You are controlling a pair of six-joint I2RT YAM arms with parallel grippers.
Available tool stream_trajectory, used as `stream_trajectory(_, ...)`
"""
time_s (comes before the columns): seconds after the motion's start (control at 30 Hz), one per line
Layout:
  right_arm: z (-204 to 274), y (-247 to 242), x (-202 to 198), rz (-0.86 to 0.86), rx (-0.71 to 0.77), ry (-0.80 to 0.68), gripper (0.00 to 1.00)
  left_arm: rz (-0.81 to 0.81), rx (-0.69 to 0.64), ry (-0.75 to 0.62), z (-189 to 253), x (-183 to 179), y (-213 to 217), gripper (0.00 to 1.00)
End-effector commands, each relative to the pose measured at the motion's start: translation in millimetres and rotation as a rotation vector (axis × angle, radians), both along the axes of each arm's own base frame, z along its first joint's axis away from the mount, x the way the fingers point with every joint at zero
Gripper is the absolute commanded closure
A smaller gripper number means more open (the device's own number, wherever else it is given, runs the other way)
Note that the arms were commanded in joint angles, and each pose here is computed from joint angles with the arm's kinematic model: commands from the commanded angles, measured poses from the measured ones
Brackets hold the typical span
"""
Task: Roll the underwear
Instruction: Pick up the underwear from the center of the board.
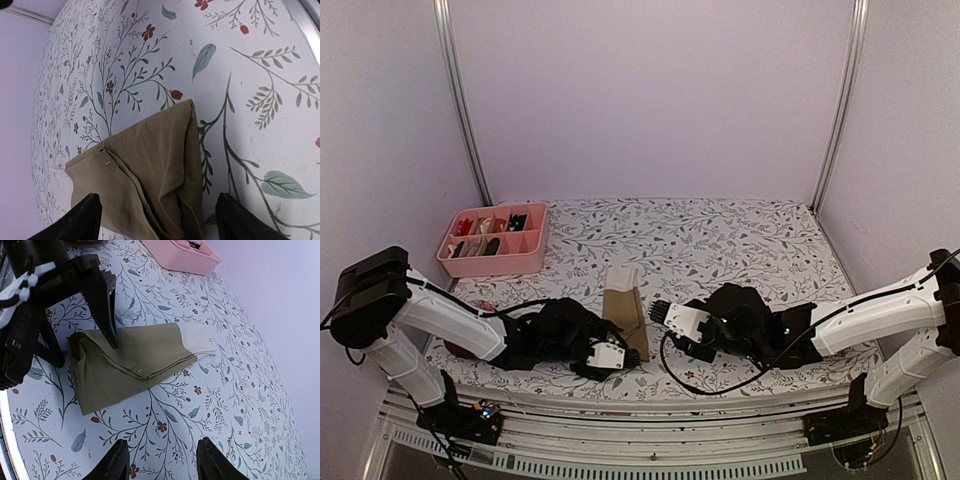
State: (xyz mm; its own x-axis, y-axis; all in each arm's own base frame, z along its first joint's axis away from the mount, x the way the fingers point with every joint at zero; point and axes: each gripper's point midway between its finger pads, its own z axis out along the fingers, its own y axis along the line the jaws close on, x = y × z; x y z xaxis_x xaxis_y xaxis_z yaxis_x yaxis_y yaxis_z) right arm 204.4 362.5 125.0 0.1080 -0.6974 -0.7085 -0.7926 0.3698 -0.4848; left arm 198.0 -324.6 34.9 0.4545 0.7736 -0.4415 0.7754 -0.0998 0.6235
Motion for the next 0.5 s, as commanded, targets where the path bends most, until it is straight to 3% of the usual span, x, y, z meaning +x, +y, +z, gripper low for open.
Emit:
stream_trajectory(0.0,26.5,-9.8,10.7,-0.066,0.08,-0.077,0.52,0.026,0.031,-0.014,-12.2,-0.7,-3.9,0.21)
stream_trajectory(0.17,21.7,-11.5,12.7,-0.074,0.059,-0.084,0.52,0.003,0.061,0.003,-22.6,-9.7,-7.2,0.4)
stream_trajectory(0.3,16.8,-10.3,13.9,-0.075,0.041,-0.085,0.53,-0.01,0.075,0.027,-26.7,-16.3,-9.7,0.5)
stream_trajectory(0.47,12.5,-9.8,11.1,-0.056,0.027,-0.077,0.56,-0.011,0.081,0.071,-29.6,-21.0,-11.4,0.82)
